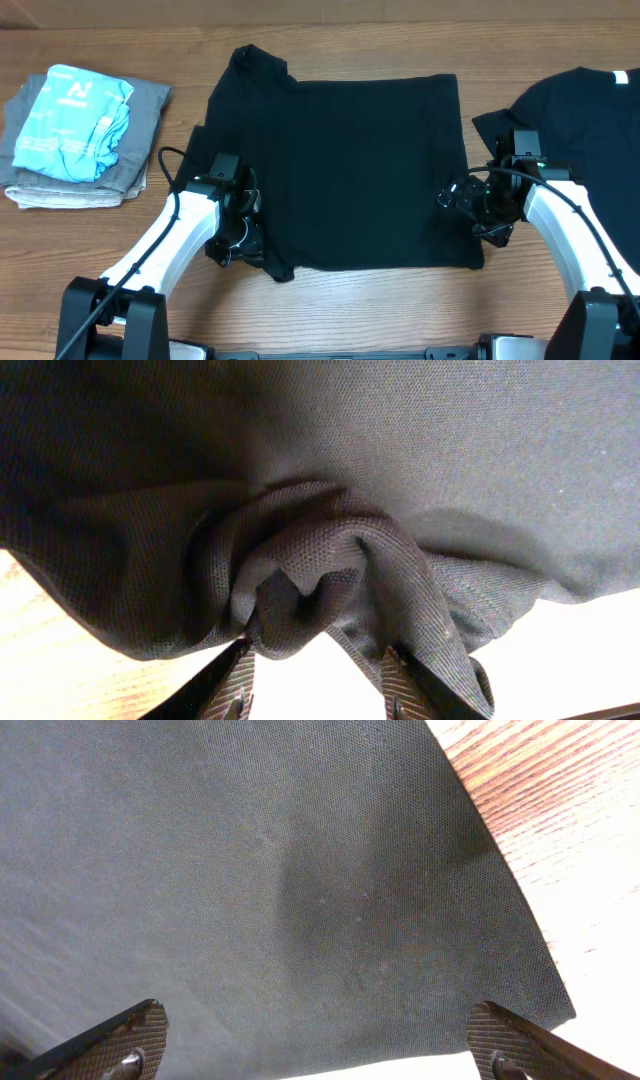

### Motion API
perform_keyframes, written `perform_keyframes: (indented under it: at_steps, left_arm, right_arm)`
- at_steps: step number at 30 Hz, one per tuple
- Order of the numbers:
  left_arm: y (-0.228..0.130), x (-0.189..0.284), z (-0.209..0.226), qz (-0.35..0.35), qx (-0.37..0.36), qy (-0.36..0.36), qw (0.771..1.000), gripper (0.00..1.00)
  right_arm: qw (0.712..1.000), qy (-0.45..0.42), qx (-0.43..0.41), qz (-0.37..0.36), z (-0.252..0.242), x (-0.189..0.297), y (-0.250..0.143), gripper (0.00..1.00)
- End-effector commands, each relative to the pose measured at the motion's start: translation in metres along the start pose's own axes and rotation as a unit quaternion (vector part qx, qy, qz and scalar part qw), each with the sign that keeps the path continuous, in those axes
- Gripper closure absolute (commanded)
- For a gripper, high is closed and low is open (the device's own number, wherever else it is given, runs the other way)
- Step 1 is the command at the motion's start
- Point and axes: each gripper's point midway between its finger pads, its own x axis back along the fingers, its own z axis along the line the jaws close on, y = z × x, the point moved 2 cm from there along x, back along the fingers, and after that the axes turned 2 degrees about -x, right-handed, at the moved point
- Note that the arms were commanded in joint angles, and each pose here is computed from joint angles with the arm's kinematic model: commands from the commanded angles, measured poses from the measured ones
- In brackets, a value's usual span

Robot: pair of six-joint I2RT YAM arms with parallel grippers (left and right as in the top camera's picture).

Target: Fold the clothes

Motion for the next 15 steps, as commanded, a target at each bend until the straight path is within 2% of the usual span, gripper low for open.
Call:
perform_keyframes:
  at_steps: [1,5,8,10,15]
  left_arm:
    - [-0.001,-0.003,-0.001,0.004,-0.009,-0.007,1.000,0.55]
    - [-0.004,-0.012,0.002,0.004,-0.009,-0.006,1.000,0.54]
    - [0.001,-0.014,0.007,-0.007,-0.010,0.008,1.000,0.59]
    - [0.003,-0.014,0.007,-0.012,-0.011,0.010,1.000,0.59]
    - [0.007,-0.015,0.017,-0.020,0.001,0.043,0.999,0.54]
  right_arm:
    - [1.000,0.004,-0.003,-0.001,0.001,0.001,0.001,0.00]
    - [1.000,0.004,-0.003,-0.001,0.001,0.001,0.001,0.00]
    - [1.000,0.004,-0.003,-0.001,0.001,0.001,0.001,0.00]
    - [1.000,0.004,-0.003,-0.001,0.001,0.001,0.001,0.00]
    - [1.000,0.004,-0.003,-0.001,0.001,0.001,0.001,0.00]
